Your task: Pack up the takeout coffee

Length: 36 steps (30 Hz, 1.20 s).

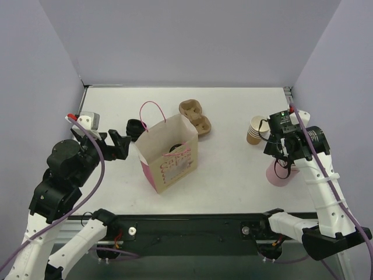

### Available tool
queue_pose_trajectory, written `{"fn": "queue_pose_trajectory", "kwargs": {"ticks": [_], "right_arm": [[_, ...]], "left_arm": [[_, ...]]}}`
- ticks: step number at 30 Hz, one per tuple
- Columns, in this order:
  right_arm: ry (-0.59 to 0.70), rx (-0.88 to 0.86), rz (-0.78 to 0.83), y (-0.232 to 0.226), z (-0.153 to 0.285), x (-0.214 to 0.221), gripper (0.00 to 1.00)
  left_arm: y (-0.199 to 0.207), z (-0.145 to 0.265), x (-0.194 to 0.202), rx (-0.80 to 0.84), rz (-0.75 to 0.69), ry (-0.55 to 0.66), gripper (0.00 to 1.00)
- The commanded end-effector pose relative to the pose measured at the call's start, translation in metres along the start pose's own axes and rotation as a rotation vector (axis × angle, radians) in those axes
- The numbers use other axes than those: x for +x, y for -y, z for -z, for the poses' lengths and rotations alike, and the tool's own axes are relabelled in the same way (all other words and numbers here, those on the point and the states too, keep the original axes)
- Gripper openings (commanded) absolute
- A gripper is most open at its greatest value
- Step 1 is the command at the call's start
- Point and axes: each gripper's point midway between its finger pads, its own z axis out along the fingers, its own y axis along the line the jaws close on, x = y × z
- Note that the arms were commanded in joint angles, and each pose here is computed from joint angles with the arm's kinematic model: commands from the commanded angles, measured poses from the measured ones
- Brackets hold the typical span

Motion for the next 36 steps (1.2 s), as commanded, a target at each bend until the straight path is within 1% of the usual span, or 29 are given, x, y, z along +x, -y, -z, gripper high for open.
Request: {"fn": "queue_pose_trajectory", "kwargs": {"ticks": [1, 4, 10, 12, 13, 15, 16, 19, 25, 27, 32, 33, 36], "right_arm": [[-0.069, 0.024, 0.041, 0.003, -0.014, 0.022, 0.51], [-0.052, 0.051, 0.070, 0.002, -0.031, 0.022, 0.49], [-0.089, 0.091, 0.099, 0.003, -0.054, 0.028, 0.44], [-0.092, 0.115, 0.109, 0.008, -0.058, 0.030, 0.41], [-0.089, 0.117, 0.108, 0.008, -0.060, 0.029, 0.38], [-0.094, 0.129, 0.110, 0.012, -0.064, 0.030, 0.36], [-0.099, 0.132, 0.115, 0.013, -0.065, 0.031, 0.32], [-0.106, 0.148, 0.116, 0.018, -0.067, 0.031, 0.27], [-0.098, 0.149, 0.118, 0.019, -0.066, 0.028, 0.26], [-0.093, 0.143, 0.112, 0.018, -0.065, 0.028, 0.24], [-0.089, 0.133, 0.123, 0.019, -0.063, 0.027, 0.15], [-0.088, 0.132, 0.126, 0.019, -0.063, 0.027, 0.11], [-0.083, 0.125, 0.125, 0.019, -0.060, 0.026, 0.08]], "left_arm": [[-0.005, -0.005, 0.000, -0.029, -0.016, 0.005, 0.97], [-0.004, -0.006, -0.001, -0.023, -0.019, 0.005, 0.97], [-0.006, -0.004, -0.004, -0.035, -0.037, 0.014, 0.97], [-0.008, -0.002, -0.005, -0.040, -0.037, 0.021, 0.97], [-0.008, -0.002, -0.005, -0.042, -0.036, 0.025, 0.97], [-0.009, -0.001, -0.006, -0.043, -0.037, 0.028, 0.97], [-0.009, -0.001, -0.005, -0.043, -0.037, 0.028, 0.97], [-0.009, -0.001, -0.007, -0.043, -0.043, 0.033, 0.97], [-0.008, -0.003, -0.005, -0.036, -0.044, 0.036, 0.97], [-0.007, -0.003, -0.007, -0.032, -0.046, 0.039, 0.97], [-0.009, -0.001, -0.007, -0.038, -0.050, 0.042, 0.97], [-0.009, -0.001, -0.005, -0.039, -0.051, 0.039, 0.97], [-0.009, -0.001, -0.007, -0.036, -0.050, 0.043, 0.97]]}}
